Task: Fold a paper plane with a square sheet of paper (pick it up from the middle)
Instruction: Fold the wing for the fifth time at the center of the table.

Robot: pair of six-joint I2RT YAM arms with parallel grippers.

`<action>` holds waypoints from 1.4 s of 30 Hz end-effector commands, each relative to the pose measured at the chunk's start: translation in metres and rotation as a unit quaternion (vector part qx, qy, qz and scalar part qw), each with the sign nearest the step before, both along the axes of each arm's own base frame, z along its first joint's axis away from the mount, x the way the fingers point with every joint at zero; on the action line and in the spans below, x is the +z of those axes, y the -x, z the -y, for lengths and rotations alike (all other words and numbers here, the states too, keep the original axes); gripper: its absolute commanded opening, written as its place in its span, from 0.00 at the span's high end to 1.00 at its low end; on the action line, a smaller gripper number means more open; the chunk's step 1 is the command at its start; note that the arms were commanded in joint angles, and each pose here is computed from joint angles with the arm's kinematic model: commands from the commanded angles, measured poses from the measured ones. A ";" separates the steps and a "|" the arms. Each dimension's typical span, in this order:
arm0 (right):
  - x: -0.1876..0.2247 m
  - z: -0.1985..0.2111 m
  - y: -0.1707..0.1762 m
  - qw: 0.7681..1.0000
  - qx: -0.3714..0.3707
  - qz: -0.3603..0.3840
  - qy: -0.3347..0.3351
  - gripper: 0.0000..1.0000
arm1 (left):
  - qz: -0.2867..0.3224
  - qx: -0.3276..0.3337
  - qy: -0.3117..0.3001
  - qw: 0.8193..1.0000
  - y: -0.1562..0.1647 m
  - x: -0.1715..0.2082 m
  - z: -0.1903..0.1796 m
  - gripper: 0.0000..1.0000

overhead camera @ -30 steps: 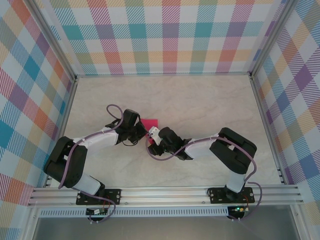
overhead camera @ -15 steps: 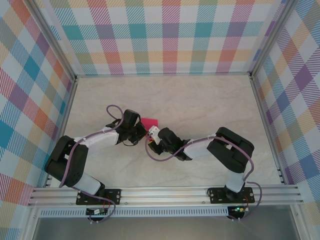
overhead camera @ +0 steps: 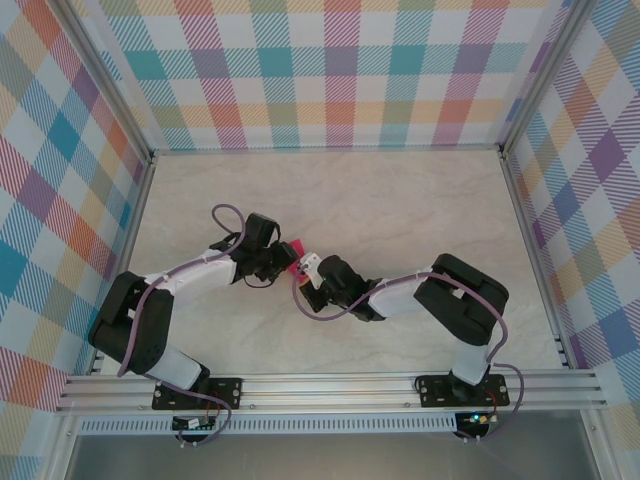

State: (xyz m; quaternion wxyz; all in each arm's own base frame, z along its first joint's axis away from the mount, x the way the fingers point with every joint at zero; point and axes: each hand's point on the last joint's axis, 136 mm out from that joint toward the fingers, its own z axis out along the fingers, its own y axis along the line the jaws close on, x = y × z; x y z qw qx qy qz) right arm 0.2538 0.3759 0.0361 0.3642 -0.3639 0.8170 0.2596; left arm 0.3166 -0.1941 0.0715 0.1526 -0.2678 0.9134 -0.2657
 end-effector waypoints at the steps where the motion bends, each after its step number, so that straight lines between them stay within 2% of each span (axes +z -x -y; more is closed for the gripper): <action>1: 0.004 0.002 0.006 0.998 0.004 -0.050 -0.034 0.98 | 0.023 0.012 -0.016 1.000 -0.005 0.018 -0.018 0.53; 8: 0.013 0.011 -0.002 0.988 -0.008 -0.124 -0.093 0.99 | 0.033 0.024 -0.031 0.999 0.000 0.025 -0.042 0.40; 14: 0.022 0.015 -0.011 0.968 -0.012 -0.205 -0.146 1.00 | 0.058 0.002 -0.023 0.998 0.001 0.027 -0.039 0.34; 26: 0.021 0.007 -0.019 0.938 -0.001 -0.299 -0.175 1.00 | 0.093 -0.053 0.012 0.994 0.010 0.015 -0.024 0.34; 36: 0.014 0.002 -0.024 0.921 -0.011 -0.340 -0.188 1.00 | 0.111 -0.073 0.013 0.991 0.010 0.008 -0.019 0.37; 42: 0.010 0.003 -0.031 0.903 -0.025 -0.372 -0.213 1.00 | 0.118 -0.089 0.009 0.989 0.007 -0.001 -0.013 0.40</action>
